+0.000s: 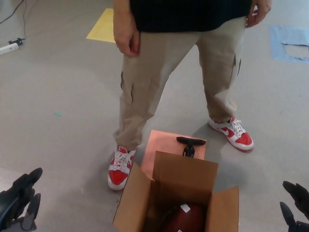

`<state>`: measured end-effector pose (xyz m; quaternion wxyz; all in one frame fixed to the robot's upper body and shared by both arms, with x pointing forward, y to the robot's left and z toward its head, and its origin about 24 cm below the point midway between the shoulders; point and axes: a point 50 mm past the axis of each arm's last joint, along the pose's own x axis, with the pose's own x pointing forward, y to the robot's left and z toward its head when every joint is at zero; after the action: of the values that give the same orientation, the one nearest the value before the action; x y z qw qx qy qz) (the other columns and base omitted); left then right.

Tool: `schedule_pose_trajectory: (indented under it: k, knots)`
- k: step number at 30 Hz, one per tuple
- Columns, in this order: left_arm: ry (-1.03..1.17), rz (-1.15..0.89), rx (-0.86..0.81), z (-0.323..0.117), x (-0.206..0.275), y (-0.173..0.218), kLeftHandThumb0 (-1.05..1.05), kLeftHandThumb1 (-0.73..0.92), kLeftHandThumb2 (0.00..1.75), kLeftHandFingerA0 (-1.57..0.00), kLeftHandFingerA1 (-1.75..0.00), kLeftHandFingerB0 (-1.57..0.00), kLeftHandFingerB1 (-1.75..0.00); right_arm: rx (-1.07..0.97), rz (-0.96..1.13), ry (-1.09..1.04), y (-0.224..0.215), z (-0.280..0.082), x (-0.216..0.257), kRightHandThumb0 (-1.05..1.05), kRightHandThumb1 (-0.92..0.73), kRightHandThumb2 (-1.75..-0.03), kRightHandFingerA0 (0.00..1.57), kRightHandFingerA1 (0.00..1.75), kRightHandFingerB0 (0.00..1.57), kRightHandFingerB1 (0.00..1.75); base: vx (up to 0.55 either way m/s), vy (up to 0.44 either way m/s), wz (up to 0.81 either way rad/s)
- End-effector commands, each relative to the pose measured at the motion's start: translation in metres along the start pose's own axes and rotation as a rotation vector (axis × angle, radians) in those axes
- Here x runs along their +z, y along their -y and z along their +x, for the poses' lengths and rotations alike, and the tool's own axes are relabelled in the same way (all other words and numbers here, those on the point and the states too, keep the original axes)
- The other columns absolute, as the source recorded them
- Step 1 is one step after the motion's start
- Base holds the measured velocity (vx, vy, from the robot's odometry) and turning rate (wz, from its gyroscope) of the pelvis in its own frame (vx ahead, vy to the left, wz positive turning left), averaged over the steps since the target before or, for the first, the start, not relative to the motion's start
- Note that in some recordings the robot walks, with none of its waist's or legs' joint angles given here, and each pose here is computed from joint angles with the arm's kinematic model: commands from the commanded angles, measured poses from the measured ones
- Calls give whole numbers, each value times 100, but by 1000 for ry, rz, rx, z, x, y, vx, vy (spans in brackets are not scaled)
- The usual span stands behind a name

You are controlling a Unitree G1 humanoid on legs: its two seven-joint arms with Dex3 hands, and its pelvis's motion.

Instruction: Use both hands to pick up a football from a person and place it into a container beneath

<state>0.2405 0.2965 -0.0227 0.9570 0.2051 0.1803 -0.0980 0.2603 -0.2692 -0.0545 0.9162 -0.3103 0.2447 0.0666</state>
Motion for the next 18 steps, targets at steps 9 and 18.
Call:
schedule_pose_trajectory:
  k: [9, 18]
  knots:
    - [-1, 20, 31, -3, -2, -6, -90, 80, 113, 0, -12, 0, -9, -14, -7, -3, 3, -3, -5, -88, -83, -112, 4, 23, 3, 11, 0, 0, 0]
    - [-23, 25, 30, -3, -4, -6, -91, 81, 114, 0, -10, 0, -7, -6, -20, -8, 3, -3, -5, -90, -84, -112, 6, 24, 5, 11, 0, 0, 0]
